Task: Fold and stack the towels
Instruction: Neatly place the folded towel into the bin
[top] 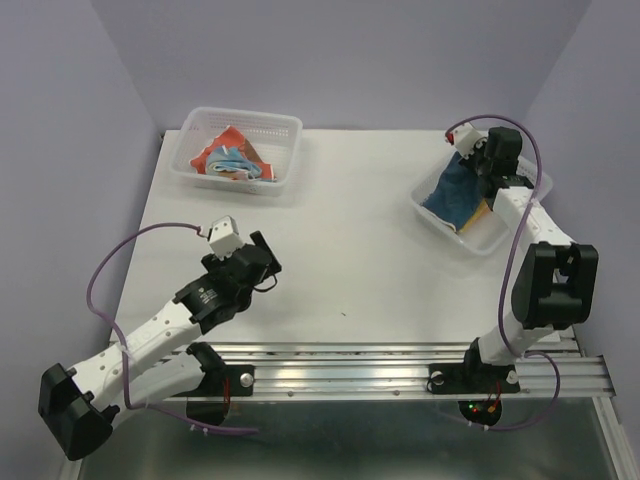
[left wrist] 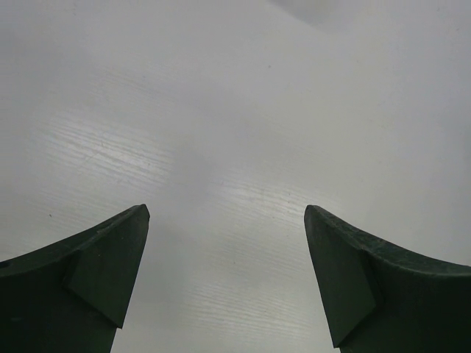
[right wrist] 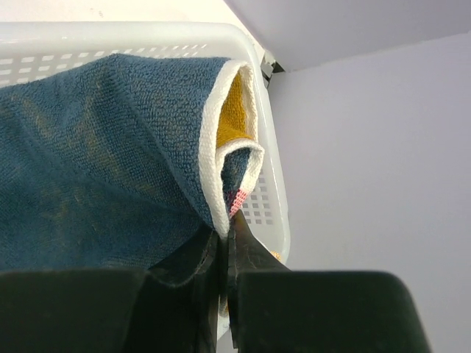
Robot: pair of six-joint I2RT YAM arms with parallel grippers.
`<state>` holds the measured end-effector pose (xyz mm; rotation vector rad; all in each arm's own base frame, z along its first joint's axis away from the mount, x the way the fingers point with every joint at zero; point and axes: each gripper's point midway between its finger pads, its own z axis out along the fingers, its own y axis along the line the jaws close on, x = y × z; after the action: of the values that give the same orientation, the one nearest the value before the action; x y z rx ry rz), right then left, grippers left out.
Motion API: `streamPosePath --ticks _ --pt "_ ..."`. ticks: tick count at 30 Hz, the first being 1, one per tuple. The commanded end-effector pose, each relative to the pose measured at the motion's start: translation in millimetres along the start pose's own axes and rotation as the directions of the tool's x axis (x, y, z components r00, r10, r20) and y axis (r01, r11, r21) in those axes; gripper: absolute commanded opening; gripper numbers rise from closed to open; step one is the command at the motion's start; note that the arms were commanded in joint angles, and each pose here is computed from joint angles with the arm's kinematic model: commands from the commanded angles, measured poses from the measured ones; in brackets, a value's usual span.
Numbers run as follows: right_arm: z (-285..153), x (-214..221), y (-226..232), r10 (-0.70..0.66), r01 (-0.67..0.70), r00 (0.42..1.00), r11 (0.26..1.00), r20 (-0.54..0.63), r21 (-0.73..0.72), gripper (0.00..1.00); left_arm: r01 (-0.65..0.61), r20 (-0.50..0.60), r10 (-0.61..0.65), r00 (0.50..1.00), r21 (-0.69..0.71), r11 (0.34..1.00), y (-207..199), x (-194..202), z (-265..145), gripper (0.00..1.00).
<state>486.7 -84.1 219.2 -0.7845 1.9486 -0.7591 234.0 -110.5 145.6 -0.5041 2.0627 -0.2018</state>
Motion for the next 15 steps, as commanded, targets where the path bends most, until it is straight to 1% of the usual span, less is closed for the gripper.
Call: streamPosePath --ticks 1,8,12,14,15 --pt "8.9 -5.3 -14.4 0.039 -0.043 0.998 0.997 0.053 0.068 0.01 0.019 0.048 -0.019 0.999 -0.003 1.000 -7.4 -20.5 1.5 0.99" --pt "22.9 12.3 -21.7 0.073 -0.072 0.997 0.991 -0.005 0.116 0.01 -0.002 0.021 0.003 1.000 -0.030 1.000 -6.6 -18.7 12.9 0.99" --pt "24.4 16.2 -21.9 0.087 -0.086 0.996 0.990 -0.007 0.116 0.01 -0.013 0.007 0.014 1.000 -0.023 1.000 -9.6 -18.6 18.4 0.99" --pt "25.6 16.3 -21.3 0.093 -0.092 0.996 0.989 -0.007 0.115 0.08 -0.008 0.012 0.008 1.000 -0.019 1.000 -12.2 -21.1 21.6 0.99" --pt "27.1 15.2 -22.7 0.109 -0.108 0.994 0.987 -0.003 0.123 0.17 -0.017 0.008 0.018 1.000 -0.010 1.000 -14.2 -21.4 21.9 0.99"
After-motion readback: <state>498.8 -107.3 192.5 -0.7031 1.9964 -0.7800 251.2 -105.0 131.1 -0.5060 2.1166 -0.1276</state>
